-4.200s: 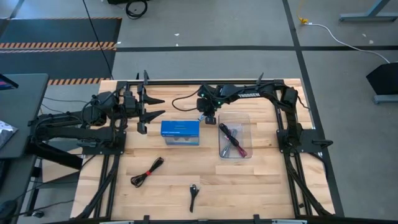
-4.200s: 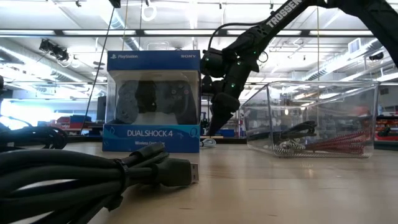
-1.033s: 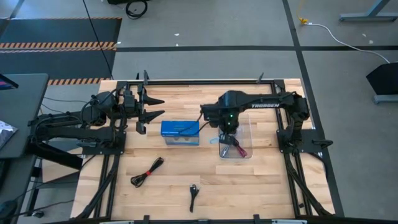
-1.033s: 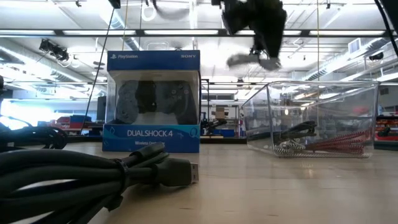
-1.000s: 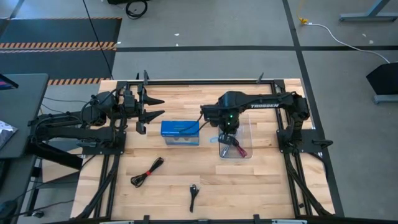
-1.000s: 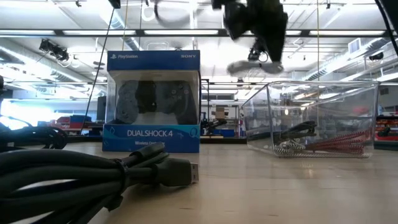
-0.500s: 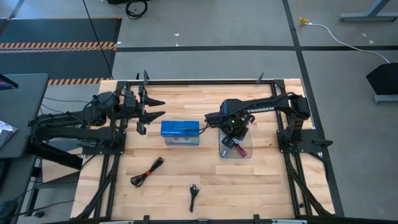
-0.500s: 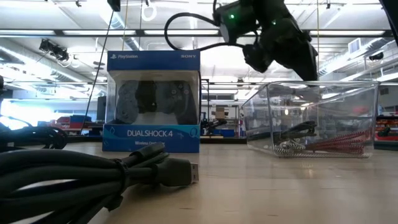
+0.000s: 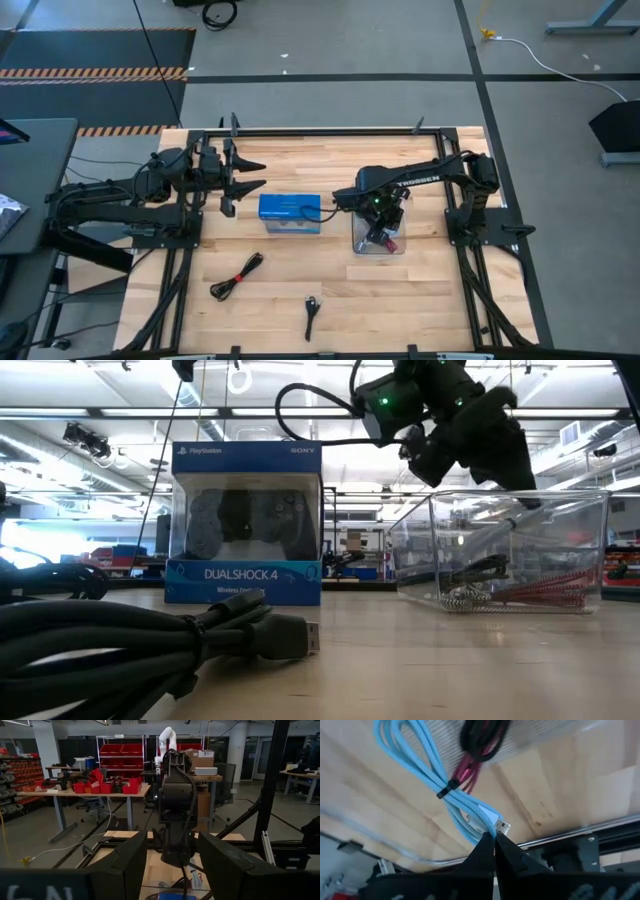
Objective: Pick and place USB-C Cables
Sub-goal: Put the light blue charger cable into the transparent bin, then put the left black charger cable into the transparent bin
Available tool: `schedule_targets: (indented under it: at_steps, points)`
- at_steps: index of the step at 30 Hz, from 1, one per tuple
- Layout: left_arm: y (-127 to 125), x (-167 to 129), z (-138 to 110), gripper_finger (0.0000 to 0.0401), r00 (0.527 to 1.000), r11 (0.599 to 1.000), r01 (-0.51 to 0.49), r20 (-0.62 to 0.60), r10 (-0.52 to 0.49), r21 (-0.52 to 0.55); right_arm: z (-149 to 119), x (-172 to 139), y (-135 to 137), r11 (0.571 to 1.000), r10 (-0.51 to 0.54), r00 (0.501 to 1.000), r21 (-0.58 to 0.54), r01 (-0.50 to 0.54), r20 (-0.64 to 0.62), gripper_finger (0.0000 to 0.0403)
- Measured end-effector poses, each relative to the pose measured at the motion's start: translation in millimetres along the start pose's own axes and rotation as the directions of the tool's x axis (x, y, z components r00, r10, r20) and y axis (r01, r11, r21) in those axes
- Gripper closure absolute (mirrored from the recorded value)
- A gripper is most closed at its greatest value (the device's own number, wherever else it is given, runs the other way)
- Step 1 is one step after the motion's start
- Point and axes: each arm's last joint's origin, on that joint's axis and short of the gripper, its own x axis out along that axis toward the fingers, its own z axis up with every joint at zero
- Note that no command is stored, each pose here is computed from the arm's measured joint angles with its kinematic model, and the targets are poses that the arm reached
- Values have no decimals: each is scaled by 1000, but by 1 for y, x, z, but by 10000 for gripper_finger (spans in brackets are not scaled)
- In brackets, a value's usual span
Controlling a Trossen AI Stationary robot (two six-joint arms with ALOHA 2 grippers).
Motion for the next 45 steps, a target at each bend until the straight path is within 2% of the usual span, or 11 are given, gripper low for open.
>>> schedule_targets:
  at_steps: [5,10,20,24,30,34,38,41,45]
  points:
    - [0,0,0,216,1000,1000,-1,0,1,0,-2,1,4,1000,6,1000,-16,-6,-6,400]
    - [0,0,-1,216,1000,1000,-1,-6,1,0,-1,1,6,995,47,999,85,-46,-8,389]
    - [0,0,-1,216,1000,1000,-1,-6,1,-1,0,2,10,998,56,998,36,-56,11,289]
    - [0,0,-1,216,1000,1000,-1,-6,1,-1,0,2,10,999,51,999,4,-51,13,262]
    - [0,0,-2,216,1000,1000,-1,-16,1,-2,2,0,6,999,-17,999,-34,18,51,256]
    - [0,0,-2,216,1000,1000,-1,-24,1,-2,-3,-14,10,998,-25,997,-62,30,79,259]
    - [0,0,-2,216,1000,1000,-1,-24,1,-2,-8,-38,18,995,17,985,-99,0,173,259]
    - [0,0,-2,216,1000,1000,-2,-25,2,-2,-15,-60,27,992,18,960,-128,19,281,259]
    - [0,0,-5,216,999,1000,-2,-51,1,-10,-24,-86,47,968,66,882,-245,57,467,260]
